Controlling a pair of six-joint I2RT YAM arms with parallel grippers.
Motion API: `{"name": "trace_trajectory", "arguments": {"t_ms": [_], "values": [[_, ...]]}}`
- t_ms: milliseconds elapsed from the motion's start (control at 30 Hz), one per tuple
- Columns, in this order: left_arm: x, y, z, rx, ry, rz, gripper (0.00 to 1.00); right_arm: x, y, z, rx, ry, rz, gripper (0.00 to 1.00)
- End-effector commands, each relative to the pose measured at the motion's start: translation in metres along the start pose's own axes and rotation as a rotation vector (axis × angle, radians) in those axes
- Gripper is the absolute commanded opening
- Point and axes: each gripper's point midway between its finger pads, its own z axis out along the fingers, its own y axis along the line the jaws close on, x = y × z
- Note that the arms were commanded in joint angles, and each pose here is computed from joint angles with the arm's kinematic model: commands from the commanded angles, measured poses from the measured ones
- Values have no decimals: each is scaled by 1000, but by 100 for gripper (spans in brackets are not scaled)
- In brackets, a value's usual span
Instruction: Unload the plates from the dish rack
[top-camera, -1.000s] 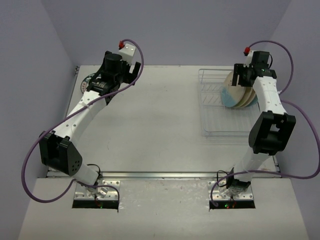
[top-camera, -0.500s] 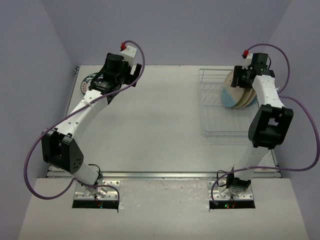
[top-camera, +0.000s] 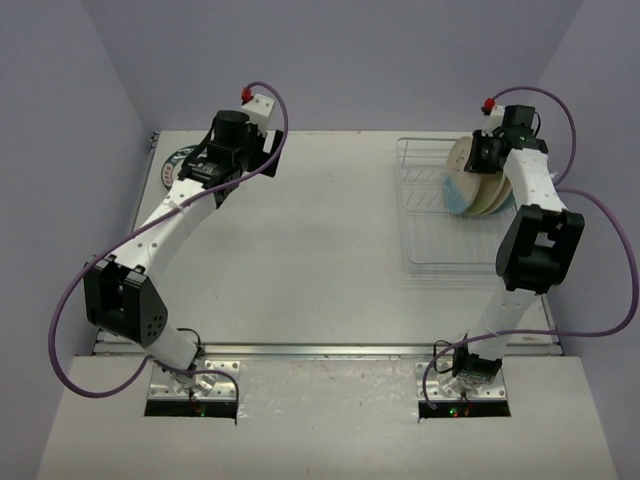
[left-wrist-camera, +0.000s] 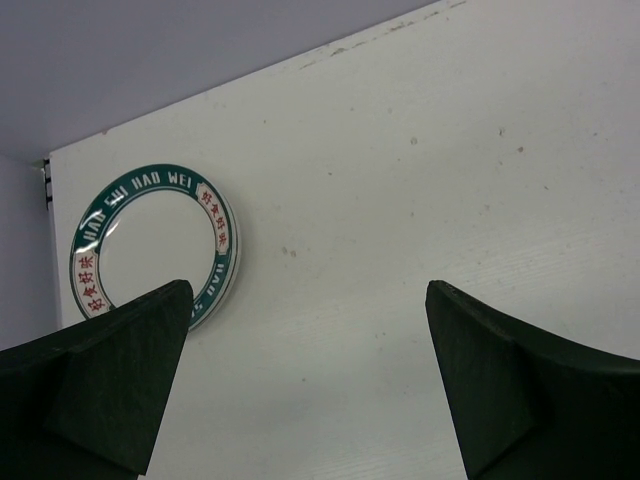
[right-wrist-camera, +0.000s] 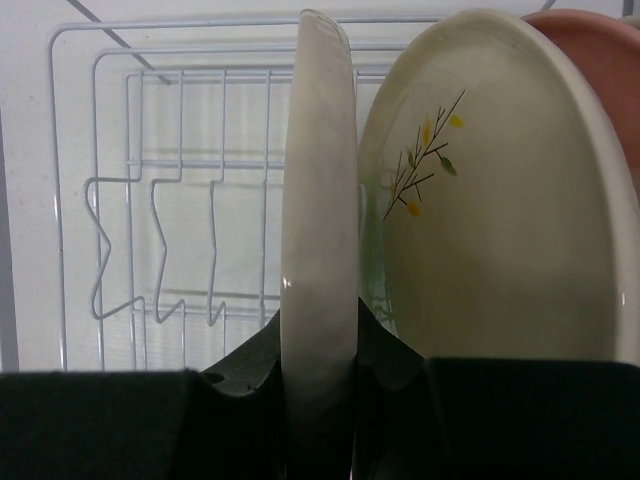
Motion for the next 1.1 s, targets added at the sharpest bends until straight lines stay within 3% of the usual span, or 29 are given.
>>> {"name": "trace_trajectory", "arguments": {"t_ms": [0, 667, 933, 1067], "values": [[-19, -1, 0, 16, -48, -47, 100, -68, 6, -39, 14, -201, -73, 0], [-31, -21, 7, 144, -35, -57, 100, -130, 23, -142, 25, -414, -107, 0], [-43, -34, -9, 403, -82, -113, 100, -143, 45, -177, -60, -483, -135, 0], [-53, -50, -31, 720, -120, -277, 95, -142, 83, -194, -262, -503, -105, 0]]}}
